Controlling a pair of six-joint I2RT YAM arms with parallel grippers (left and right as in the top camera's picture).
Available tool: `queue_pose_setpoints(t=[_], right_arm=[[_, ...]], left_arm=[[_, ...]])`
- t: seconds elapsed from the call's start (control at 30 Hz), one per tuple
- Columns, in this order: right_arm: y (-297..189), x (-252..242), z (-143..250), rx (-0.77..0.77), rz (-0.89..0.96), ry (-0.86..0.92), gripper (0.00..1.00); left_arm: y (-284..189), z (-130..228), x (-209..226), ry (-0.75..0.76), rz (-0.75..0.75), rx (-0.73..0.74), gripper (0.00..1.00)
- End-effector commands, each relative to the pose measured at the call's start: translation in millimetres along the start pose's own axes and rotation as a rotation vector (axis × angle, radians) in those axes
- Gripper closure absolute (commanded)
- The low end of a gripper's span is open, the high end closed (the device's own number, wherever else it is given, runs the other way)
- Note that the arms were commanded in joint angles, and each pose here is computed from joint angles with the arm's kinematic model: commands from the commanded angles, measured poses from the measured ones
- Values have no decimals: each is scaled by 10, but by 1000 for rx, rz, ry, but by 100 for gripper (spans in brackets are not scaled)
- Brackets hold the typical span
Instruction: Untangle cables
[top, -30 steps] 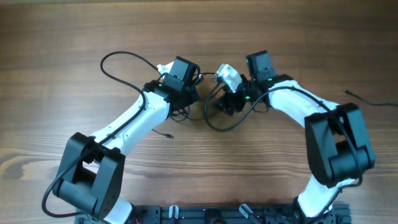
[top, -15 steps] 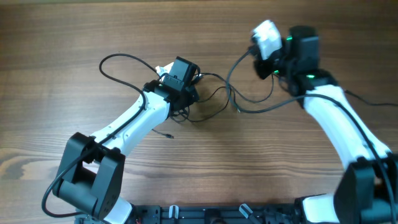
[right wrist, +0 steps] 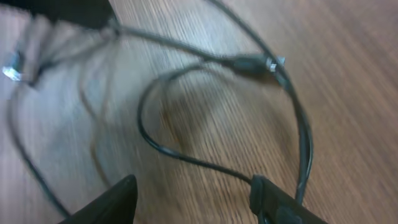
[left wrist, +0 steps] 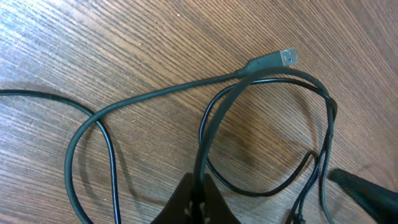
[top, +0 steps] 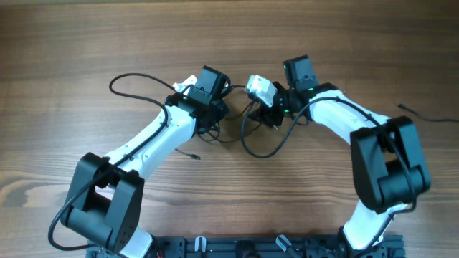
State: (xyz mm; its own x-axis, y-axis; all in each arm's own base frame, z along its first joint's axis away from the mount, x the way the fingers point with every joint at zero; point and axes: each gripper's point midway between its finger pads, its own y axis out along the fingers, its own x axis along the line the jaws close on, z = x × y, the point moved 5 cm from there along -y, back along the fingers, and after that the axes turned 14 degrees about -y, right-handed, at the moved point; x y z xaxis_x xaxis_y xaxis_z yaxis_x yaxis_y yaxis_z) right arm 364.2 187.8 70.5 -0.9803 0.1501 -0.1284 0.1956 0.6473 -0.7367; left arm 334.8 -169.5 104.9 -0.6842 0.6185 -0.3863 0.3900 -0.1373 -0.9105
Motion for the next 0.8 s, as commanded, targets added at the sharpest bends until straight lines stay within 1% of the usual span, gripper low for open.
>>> queue_pose_setpoints(t=[0.0, 0.03, 0.07, 0.1, 0.13, 0.17, 0.2, 0.23, 0.3, 0.37, 0.43, 0.47, 0.5, 0.53, 0.57, 0.6, 0.63, 0.67, 0.7, 0.73, 0.77], right_arm=[[235, 121, 168, 106, -26, -72, 40], [323, 171, 179, 114, -44, -97, 41], [402, 202, 220, 135, -53, -123, 45], [510, 204, 292, 177, -39, -143, 60], [563, 184, 323, 188, -25, -145, 90], [569, 167, 318, 186, -12, -107, 96], [539, 107, 269, 169, 24, -10, 96], [410, 10, 170, 137, 71, 75, 96], [94, -137, 5, 96, 144, 122, 96], [-385, -240, -194, 60, 224, 118, 96], [-822, -311, -372, -12, 298, 160, 96], [-951, -307, -436, -55, 298, 163, 96], [-1113, -287, -506, -117, 285, 167, 96], [-1245, -254, -545, -172, 260, 170, 96], [-1237, -214, -540, -178, 233, 174, 96], [-1164, -146, -492, -155, 192, 154, 90], [-1037, -43, -433, -117, 132, 99, 76], [-956, 3, -389, -98, 100, 69, 70], [-874, 35, -333, -81, 71, 42, 63], [-803, 52, -290, -79, 45, 29, 62], [-738, 82, -278, -107, 8, 1, 57]], left_arm=[[-21, -21, -6, -35, 5, -8, 92], [-21, -21, -6, -35, 5, -8, 91], [-21, -21, -6, -35, 5, -8, 92], [-21, -21, -6, -35, 5, -8, 92], [-21, -21, -6, -35, 5, -8, 93], [-21, -20, -4, -34, 4, -8, 93], [-21, -20, -4, -34, 4, -8, 94], [-21, -22, -6, -35, 4, -9, 96], [-21, -33, -3, -35, 2, -18, 96], [-21, -35, -2, -35, 2, -20, 96], [-20, -36, -9, -35, 6, -21, 96], [-19, -38, -18, -35, 10, -22, 93], [-18, -36, -26, -35, 14, -22, 85], [-18, -34, -17, -34, 9, -21, 69], [-18, -34, -15, -34, 8, -21, 51], [-18, -35, -18, -34, 9, -21, 28], [-18, -37, -25, -35, 13, -22, 14], [-18, -36, -23, -35, 12, -22, 14], [-18, -36, -23, -35, 12, -22, 0], [-18, -36, -22, -35, 12, -22, 0], [-18, -40, -19, -36, 11, -22, 0]])
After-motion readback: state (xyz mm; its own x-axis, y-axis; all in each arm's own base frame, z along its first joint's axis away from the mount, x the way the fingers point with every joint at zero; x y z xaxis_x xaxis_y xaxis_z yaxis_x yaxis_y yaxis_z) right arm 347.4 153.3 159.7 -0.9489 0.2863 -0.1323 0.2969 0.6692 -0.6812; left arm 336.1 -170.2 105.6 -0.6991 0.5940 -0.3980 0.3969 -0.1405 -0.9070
